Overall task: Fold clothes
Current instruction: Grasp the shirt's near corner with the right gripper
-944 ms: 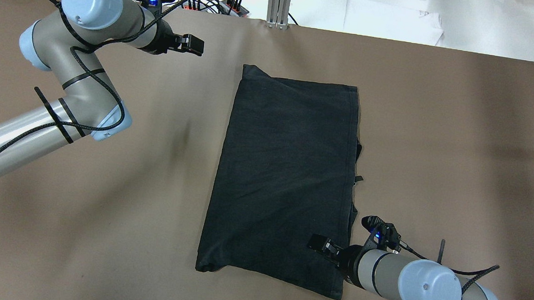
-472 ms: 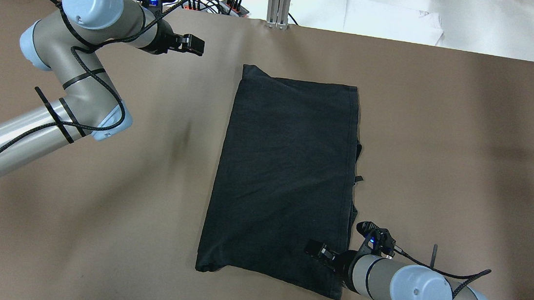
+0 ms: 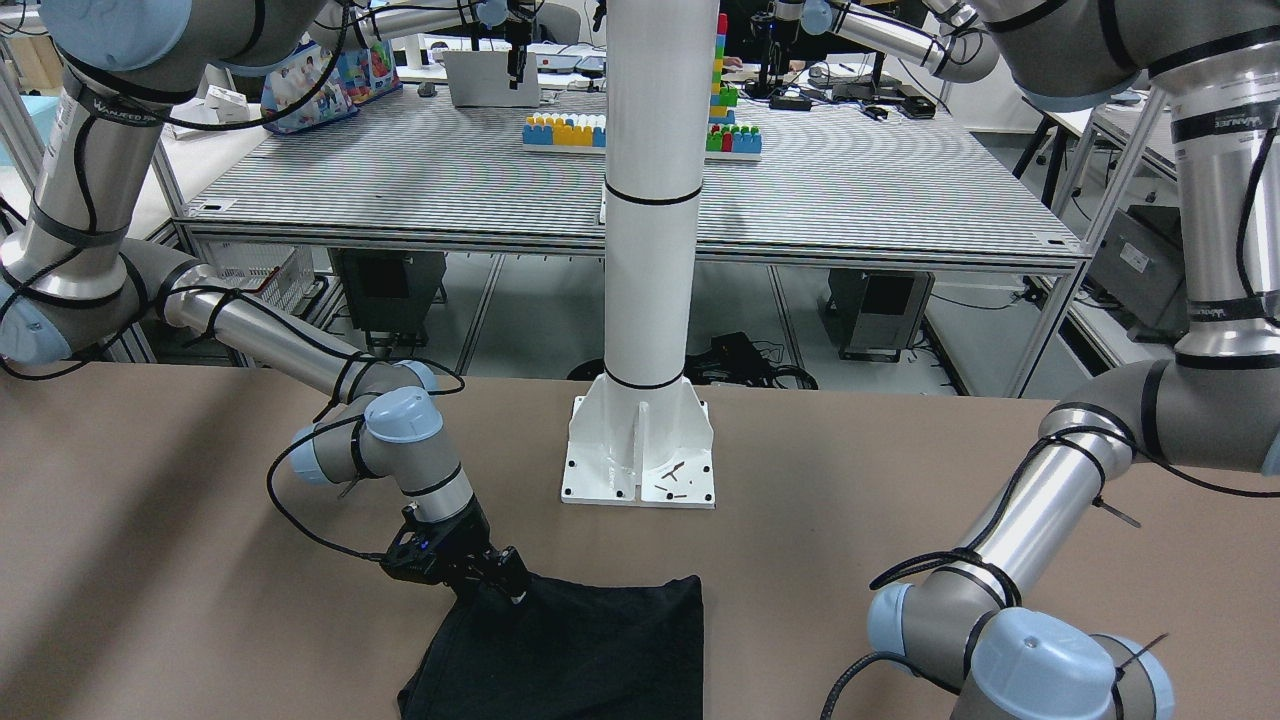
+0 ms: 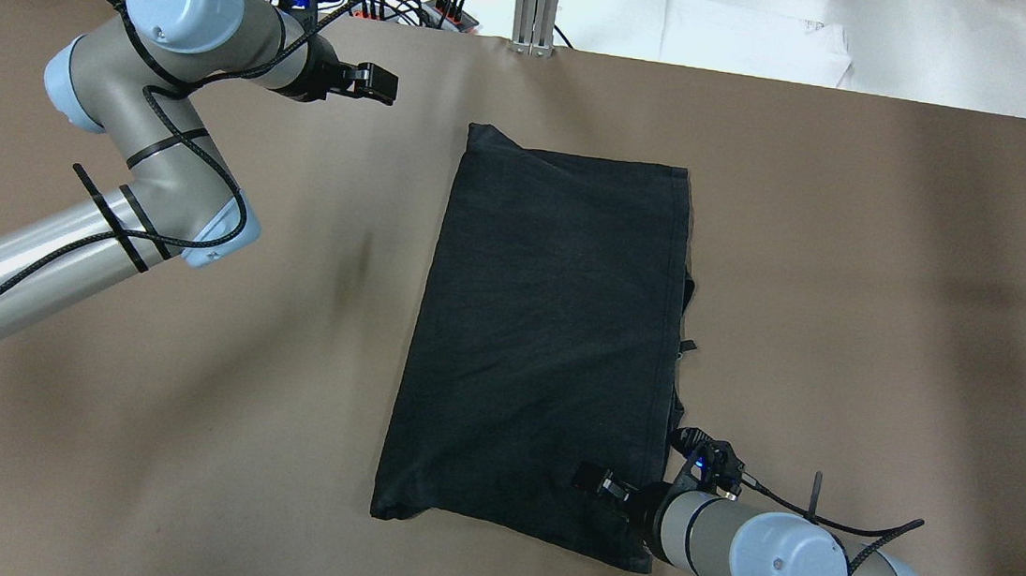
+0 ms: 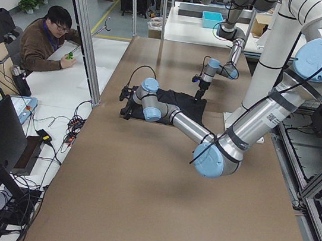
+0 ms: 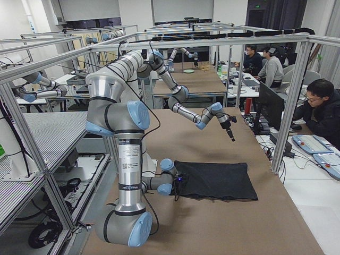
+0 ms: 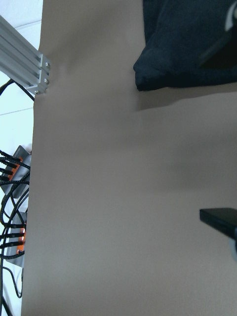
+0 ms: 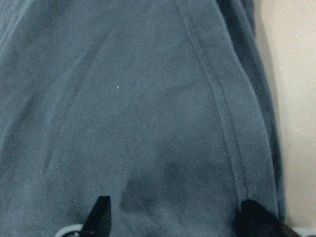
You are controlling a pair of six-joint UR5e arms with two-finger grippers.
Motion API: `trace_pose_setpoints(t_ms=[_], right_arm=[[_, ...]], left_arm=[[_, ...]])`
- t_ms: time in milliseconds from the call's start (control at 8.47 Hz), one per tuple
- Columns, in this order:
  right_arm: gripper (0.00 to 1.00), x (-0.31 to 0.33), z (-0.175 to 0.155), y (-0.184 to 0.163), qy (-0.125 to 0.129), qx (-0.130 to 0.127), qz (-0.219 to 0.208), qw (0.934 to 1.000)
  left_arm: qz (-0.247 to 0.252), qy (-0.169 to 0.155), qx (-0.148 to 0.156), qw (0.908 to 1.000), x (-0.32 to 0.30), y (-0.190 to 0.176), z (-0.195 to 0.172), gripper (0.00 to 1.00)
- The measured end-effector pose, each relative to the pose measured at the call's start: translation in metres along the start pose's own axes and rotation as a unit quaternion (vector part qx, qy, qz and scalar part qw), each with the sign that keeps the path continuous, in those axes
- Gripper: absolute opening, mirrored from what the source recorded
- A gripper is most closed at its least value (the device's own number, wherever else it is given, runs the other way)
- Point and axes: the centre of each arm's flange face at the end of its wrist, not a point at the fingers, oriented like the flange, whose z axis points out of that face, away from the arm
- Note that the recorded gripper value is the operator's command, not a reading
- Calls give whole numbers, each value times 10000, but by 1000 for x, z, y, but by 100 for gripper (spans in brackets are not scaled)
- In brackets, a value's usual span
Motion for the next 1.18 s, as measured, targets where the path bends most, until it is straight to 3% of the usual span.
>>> trace_pose_setpoints(t_ms=[118,236,1180], right_arm=[[33,-5,5,1,-17,9,0,10000],[0,-11,7,2,-52,15,5,10000],[0,-35,4,2,-255,15,443,9987]], left_arm=[[-2,-12,-5,10000,0,-1,2,100],[-4,-22,-11,10000,0,-1,3,100],[-28,-26,-2,10000,-1,-4,3,100]])
